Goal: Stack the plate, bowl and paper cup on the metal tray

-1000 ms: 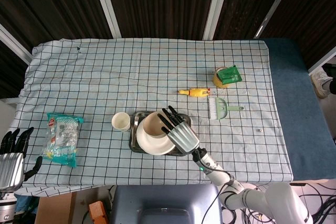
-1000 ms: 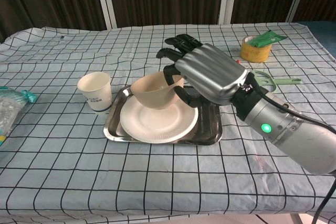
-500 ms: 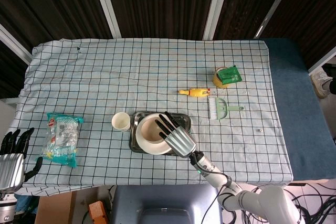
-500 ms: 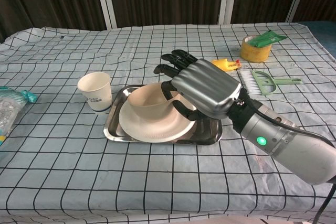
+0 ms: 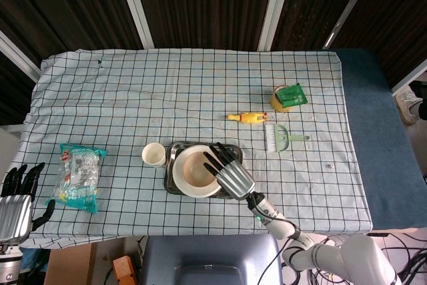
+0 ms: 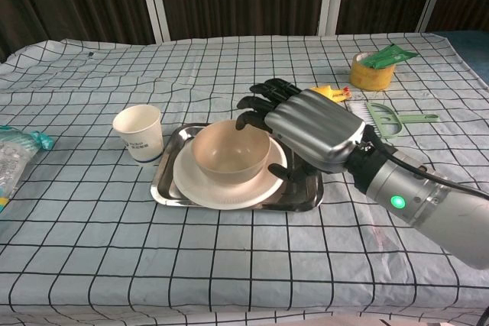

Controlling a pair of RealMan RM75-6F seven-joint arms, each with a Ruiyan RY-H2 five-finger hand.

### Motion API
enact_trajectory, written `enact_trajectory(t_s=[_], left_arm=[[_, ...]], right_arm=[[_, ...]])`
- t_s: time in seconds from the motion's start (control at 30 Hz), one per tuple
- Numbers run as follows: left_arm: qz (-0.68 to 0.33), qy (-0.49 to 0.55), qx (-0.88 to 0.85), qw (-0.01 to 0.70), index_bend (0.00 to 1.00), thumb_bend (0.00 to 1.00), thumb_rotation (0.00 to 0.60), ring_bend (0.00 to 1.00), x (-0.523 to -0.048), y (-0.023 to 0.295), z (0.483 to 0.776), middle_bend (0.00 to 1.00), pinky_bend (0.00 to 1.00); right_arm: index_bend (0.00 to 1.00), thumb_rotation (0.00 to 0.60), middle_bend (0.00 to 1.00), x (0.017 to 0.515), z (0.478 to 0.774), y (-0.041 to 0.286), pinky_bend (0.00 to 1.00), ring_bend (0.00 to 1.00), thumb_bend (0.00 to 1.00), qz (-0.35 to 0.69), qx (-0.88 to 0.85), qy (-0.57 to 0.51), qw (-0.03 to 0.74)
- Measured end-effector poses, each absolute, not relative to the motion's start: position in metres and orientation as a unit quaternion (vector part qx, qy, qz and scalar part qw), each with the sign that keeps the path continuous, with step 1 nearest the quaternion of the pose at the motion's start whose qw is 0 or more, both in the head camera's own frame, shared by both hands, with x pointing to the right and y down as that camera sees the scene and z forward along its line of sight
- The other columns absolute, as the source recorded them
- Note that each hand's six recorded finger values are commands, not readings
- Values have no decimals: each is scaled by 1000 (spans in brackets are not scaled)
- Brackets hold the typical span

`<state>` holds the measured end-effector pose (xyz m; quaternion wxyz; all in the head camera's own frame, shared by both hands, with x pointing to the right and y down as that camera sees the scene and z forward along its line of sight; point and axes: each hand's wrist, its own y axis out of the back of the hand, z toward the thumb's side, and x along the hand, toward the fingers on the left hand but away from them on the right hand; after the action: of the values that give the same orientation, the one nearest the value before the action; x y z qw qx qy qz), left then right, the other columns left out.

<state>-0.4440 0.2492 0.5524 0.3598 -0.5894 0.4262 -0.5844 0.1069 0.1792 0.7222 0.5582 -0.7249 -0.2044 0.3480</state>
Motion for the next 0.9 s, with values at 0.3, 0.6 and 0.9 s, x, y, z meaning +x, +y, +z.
enact_trajectory(t_s=[0.3,0.6,0.9], left_arm=[[-580,433,-586,363,0,373,600,29,-446,249,548,72,42],[-549,463,-567,403,118,399,600,6,-447,232,544,14,38],[-561,423,-591,396,220,378,600,0,-426,196,581,30,37]], right_arm=[[136,600,39,125,696,179,0,0,234,350,-740,-222,529],[108,600,4,225,633,187,0,0,234,412,-713,-225,521],[127,600,2,367,560,230,0,0,235,517,-627,-299,500]])
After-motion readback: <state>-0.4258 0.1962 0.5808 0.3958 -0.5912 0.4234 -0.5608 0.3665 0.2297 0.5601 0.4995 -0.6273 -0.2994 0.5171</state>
